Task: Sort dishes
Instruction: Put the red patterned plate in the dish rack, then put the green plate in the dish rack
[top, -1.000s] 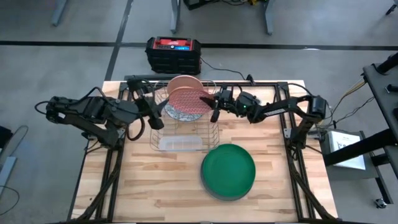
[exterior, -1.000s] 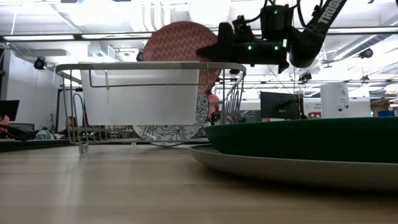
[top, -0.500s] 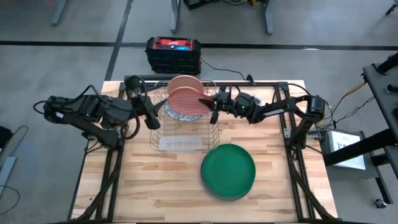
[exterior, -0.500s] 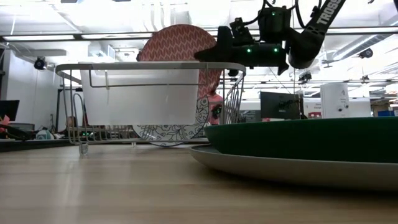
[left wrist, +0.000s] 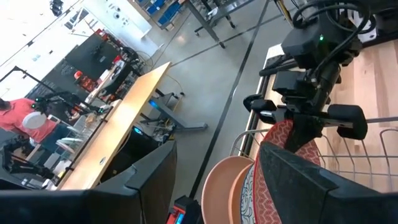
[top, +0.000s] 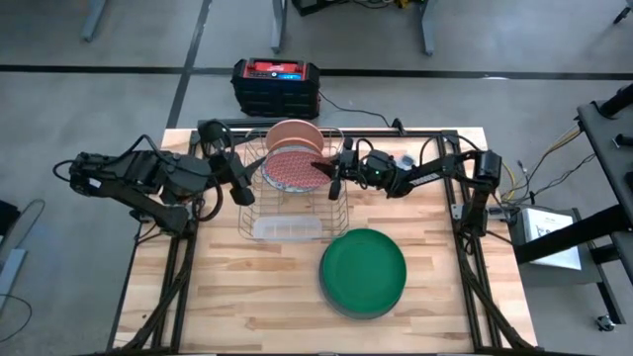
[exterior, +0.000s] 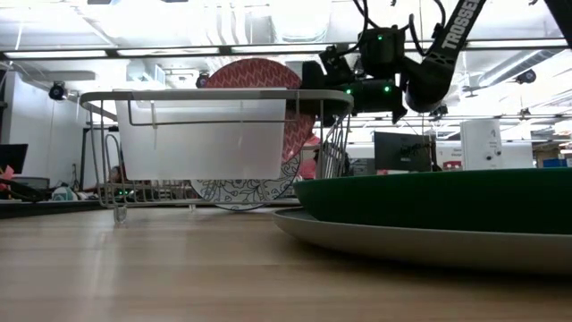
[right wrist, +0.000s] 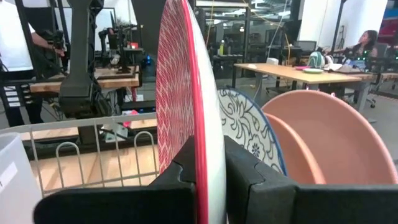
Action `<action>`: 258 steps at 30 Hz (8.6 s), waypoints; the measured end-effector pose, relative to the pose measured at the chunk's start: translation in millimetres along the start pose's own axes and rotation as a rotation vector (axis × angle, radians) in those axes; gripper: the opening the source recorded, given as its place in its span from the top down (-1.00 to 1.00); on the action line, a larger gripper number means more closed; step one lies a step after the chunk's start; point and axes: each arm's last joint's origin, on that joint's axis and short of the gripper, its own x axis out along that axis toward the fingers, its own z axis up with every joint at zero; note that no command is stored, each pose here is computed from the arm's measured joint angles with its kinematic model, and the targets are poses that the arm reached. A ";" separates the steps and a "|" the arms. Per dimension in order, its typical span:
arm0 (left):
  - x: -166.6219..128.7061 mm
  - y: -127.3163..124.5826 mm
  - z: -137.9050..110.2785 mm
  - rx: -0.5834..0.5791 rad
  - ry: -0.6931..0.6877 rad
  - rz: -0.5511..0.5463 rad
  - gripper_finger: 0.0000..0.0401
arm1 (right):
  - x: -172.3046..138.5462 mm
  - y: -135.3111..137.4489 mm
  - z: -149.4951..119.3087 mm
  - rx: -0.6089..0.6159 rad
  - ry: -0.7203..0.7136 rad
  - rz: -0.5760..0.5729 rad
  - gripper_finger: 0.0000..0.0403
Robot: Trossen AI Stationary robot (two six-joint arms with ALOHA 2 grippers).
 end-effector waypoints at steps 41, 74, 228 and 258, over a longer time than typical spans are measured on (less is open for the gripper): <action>4.4 -7.6 -6.6 0.008 0.025 0.002 -0.09 | 19.4 33.6 17.5 -0.012 0.050 0.141 0.91; 7.3 -13.2 -11.4 -0.004 0.044 -0.003 -0.09 | 18.2 35.6 -2.7 -0.012 0.223 0.063 0.61; -36.9 27.3 -93.1 -0.007 0.143 0.269 -0.09 | -4.4 45.2 262.5 -1.378 -0.178 0.152 1.00; -44.0 35.6 -97.8 -0.075 0.118 0.276 -0.09 | 123.1 8.1 177.2 -1.979 -0.363 0.352 1.00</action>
